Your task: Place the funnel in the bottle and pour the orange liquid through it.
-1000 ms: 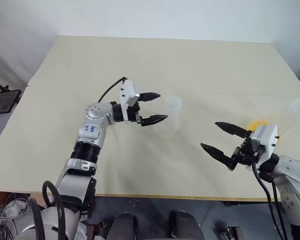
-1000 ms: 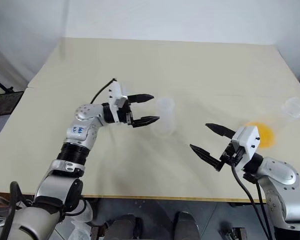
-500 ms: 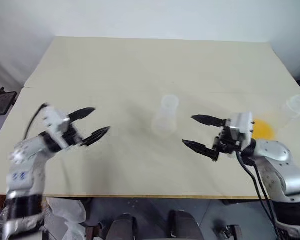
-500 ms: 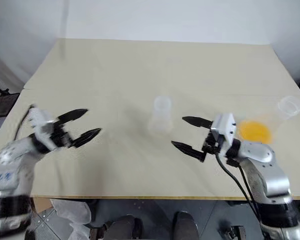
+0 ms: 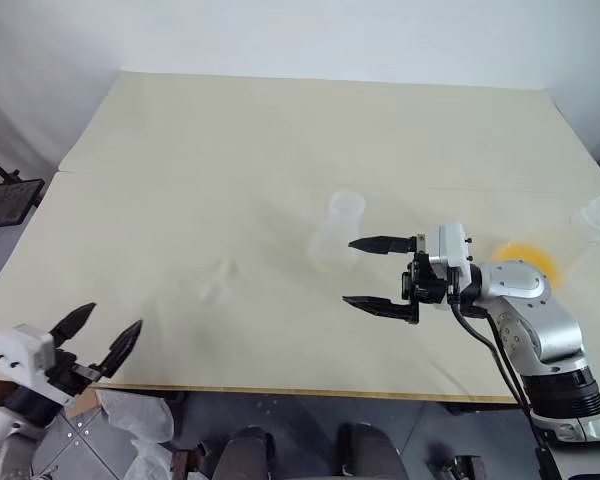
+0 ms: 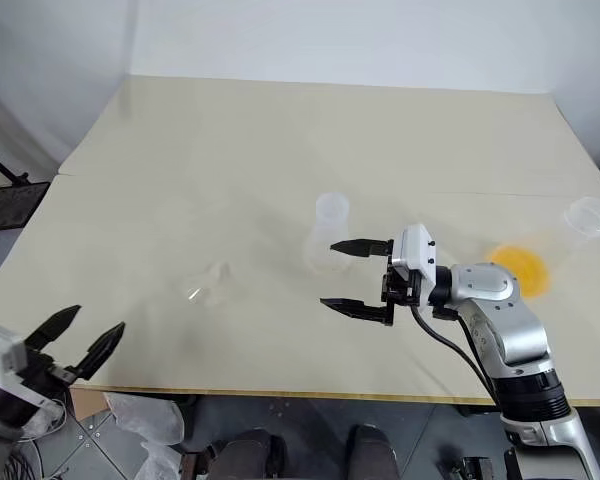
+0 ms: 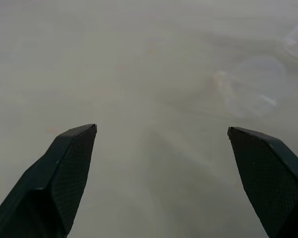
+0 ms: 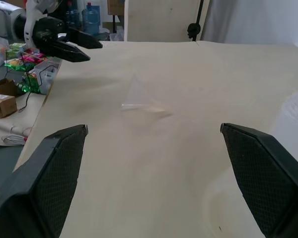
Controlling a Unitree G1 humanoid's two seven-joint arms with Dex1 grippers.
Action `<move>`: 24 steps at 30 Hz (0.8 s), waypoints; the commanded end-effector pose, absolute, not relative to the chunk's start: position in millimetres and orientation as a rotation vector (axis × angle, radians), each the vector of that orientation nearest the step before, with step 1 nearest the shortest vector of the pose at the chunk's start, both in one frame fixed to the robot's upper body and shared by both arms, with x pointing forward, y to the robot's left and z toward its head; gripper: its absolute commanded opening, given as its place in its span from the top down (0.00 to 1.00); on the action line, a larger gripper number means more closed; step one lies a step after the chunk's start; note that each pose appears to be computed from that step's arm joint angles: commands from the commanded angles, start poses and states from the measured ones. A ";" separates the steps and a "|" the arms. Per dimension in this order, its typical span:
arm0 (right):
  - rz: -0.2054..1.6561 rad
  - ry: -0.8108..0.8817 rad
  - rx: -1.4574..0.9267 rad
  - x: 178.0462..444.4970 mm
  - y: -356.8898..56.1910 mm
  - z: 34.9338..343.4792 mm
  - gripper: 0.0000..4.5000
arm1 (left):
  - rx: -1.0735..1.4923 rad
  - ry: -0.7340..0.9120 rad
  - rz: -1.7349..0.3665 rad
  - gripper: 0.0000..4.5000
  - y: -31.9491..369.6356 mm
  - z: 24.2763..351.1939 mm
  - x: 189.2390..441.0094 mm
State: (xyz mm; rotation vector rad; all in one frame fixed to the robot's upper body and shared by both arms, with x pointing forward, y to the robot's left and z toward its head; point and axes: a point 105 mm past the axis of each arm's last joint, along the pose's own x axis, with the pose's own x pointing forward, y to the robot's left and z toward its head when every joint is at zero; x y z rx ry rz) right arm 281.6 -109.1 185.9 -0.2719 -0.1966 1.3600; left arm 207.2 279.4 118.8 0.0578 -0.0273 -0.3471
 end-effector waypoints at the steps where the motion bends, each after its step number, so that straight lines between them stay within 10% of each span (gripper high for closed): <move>1: 1.353 -0.241 -0.304 280.7 -112.4 194.3 0.00 | 0.050 -0.053 -0.457 0.00 246.8 128.0 212.4; 24: 1.269 -0.250 -0.258 263.6 -115.3 196.3 0.00 | 0.078 0.018 -0.494 0.00 204.3 105.2 305.3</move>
